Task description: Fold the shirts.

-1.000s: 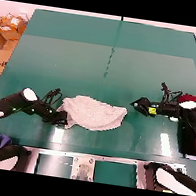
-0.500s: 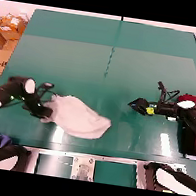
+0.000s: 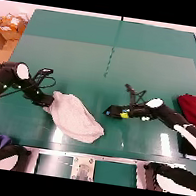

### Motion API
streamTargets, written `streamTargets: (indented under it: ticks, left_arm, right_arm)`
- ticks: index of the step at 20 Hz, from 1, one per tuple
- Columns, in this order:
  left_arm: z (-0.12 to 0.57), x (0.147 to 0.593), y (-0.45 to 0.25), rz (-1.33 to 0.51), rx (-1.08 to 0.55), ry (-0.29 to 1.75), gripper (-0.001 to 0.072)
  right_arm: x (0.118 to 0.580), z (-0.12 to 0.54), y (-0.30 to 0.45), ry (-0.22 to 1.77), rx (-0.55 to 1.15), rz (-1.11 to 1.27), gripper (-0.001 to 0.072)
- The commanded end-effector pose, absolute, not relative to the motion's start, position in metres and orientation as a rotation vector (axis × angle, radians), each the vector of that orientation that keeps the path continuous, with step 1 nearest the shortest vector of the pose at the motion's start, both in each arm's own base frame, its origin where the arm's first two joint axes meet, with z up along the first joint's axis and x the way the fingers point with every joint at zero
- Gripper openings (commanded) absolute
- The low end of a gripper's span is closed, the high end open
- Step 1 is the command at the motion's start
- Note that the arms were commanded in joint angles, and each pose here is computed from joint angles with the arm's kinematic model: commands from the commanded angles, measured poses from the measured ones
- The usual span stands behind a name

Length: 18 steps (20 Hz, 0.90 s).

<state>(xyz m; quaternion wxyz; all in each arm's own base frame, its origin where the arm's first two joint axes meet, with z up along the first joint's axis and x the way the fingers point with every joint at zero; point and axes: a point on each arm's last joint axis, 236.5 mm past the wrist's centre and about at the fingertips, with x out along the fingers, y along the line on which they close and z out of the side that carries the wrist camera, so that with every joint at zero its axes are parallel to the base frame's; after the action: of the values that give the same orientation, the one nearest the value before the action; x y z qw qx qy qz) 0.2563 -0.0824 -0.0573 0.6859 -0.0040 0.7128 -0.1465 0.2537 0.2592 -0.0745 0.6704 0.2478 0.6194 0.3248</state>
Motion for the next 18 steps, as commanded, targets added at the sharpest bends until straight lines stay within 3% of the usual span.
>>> streamTargets:
  ticks: [1,8,9,10,11,12,15,18]
  left_arm:
    - [-0.052,0.266,-0.095,-0.364,-0.052,1.548,0.0023]
    - [-0.048,0.27,-0.108,-0.399,-0.103,1.523,0.0023]
    - [-0.048,0.271,-0.11,-0.404,-0.112,1.519,0.0023]
    - [-0.047,0.271,-0.112,-0.413,-0.117,1.518,0.0023]
    - [-0.047,0.27,-0.112,-0.414,-0.116,1.52,0.0023]
    - [-0.047,0.268,-0.111,-0.414,-0.111,1.527,0.0023]
    - [-0.055,0.254,-0.081,-0.352,0.016,1.604,0.0023]
    - [-0.059,0.24,-0.034,-0.221,0.189,1.689,0.0023]
  right_arm:
    - [0.228,-0.065,0.308,1.408,0.481,0.876,0.04]
    - [0.209,-0.061,0.357,1.421,0.432,0.979,0.0378]
    - [0.205,-0.068,0.364,1.442,0.418,0.988,0.0339]
    - [0.203,-0.074,0.37,1.456,0.407,0.995,0.0255]
    - [0.206,-0.076,0.374,1.457,0.4,1.001,0.0082]
    - [0.213,-0.072,0.375,1.436,0.401,1.003,0.001]
    - [0.265,-0.052,0.347,1.342,0.4,0.948,0.0008]
    - [0.321,-0.039,0.268,1.293,0.441,0.776,0.0008]
